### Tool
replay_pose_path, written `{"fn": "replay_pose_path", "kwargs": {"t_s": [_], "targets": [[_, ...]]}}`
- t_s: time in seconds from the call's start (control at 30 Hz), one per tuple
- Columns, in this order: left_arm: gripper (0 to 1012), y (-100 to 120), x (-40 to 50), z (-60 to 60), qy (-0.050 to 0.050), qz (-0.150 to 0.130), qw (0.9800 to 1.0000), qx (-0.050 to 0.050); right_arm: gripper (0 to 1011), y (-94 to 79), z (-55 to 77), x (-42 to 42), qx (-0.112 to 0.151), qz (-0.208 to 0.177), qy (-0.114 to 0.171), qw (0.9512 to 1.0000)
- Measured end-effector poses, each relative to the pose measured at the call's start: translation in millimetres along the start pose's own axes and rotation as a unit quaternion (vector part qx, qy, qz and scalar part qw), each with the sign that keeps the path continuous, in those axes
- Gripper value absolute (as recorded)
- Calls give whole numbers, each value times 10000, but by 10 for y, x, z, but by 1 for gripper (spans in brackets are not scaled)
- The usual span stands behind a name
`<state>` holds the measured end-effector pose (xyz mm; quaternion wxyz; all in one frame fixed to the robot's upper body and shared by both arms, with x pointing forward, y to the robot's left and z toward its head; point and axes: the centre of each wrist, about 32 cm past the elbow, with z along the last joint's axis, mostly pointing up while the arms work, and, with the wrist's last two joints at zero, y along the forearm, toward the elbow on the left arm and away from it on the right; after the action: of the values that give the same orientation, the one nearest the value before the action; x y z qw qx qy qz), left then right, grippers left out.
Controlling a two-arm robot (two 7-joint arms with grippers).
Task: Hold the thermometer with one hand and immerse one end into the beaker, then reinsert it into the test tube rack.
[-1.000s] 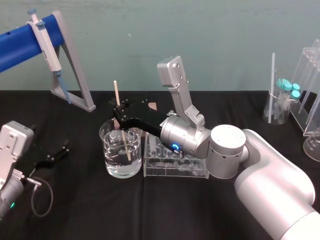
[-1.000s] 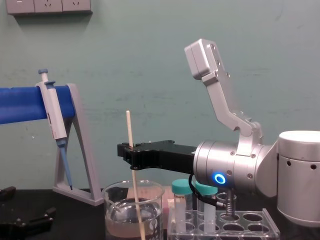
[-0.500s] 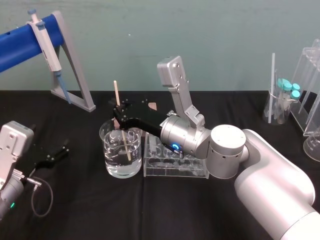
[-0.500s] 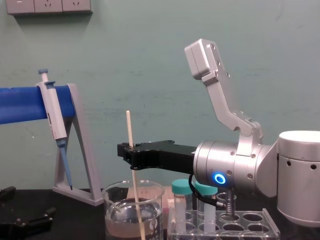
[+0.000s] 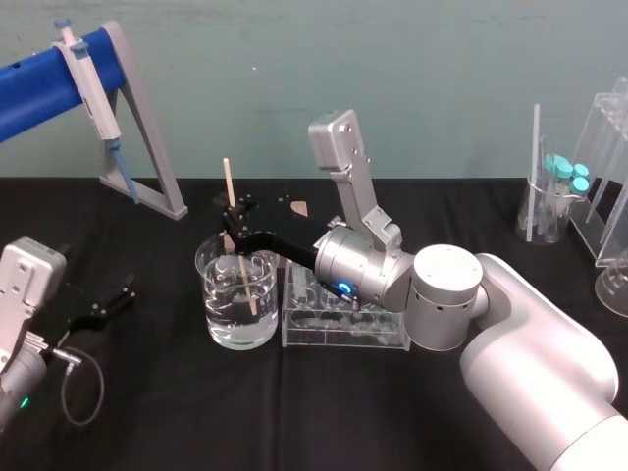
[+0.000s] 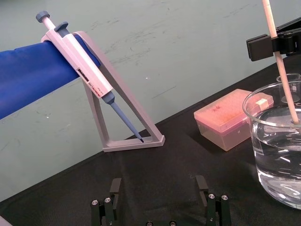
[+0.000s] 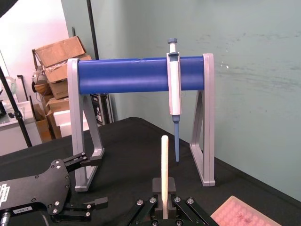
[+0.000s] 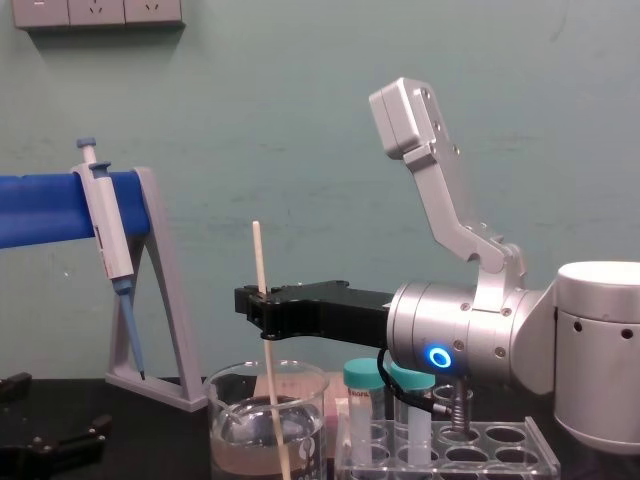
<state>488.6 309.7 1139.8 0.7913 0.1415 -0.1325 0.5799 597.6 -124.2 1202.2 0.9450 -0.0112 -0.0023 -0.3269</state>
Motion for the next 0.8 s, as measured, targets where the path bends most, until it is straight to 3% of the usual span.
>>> {"fn": "replay_pose_path", "kwargs": {"t_s": [0.8], "targets": [[1004, 0, 0, 0, 0, 0, 10000, 0, 48, 0, 0, 0, 0, 0, 1, 10000]]}}
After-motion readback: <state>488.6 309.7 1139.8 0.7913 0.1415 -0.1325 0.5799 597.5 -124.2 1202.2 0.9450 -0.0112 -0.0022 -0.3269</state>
